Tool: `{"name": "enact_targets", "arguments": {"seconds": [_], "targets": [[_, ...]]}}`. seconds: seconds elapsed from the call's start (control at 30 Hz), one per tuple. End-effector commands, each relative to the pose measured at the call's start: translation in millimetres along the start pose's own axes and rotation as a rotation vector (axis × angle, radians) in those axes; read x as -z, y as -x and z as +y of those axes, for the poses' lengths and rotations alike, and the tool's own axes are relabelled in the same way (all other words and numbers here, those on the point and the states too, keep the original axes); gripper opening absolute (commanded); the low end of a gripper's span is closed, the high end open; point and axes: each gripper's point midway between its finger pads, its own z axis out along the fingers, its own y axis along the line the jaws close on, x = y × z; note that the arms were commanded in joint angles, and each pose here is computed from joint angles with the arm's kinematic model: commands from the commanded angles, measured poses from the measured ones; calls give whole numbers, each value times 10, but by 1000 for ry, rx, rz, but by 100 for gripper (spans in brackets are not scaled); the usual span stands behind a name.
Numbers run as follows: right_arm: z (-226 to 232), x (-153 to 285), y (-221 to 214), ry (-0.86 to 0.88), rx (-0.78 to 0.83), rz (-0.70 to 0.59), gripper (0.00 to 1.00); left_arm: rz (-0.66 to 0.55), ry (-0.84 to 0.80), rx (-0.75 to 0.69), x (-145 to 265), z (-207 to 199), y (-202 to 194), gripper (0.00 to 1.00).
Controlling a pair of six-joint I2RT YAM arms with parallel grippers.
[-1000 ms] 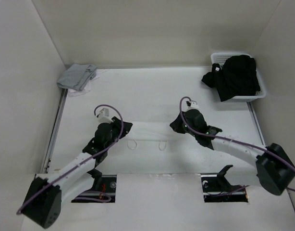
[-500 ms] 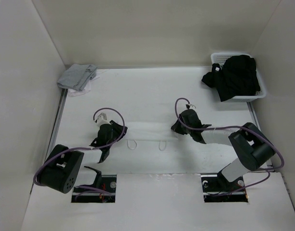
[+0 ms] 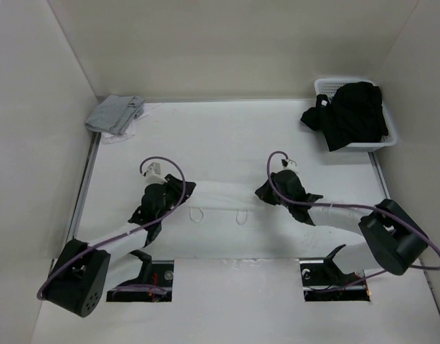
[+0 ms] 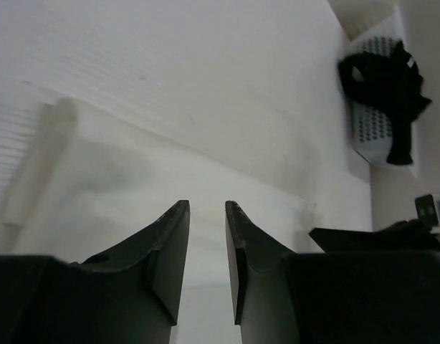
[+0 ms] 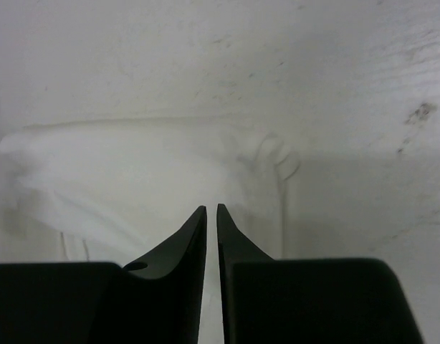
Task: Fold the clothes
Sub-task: Fold the tank top
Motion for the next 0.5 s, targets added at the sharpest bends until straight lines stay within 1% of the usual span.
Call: {"name": "enact_targets", "arguments": {"seconds": [0.0,0.1,0.17,0.3,0.37,0.47], "targets": [[200,170,26,50,-11,-69,15,39,-115,-50,16,-538,-89,25],[243,175,-115,68,-8,-37,15,102,-141,-90,-2,-715,-360,25],[187,139,-211,47,-21,-14,15,130,-127,-106,-46,-680,-484,25],[29,102,-373,8,-55,16,14,160,-57,-84,-107,-328,-581,25],[-1,114,-469,3,-65,32,13,196,-32,-68,-77,-155,-641,25],[-45,119,-586,-9,-71,44,13,211,4,-50,21,97,-654,25]]}}
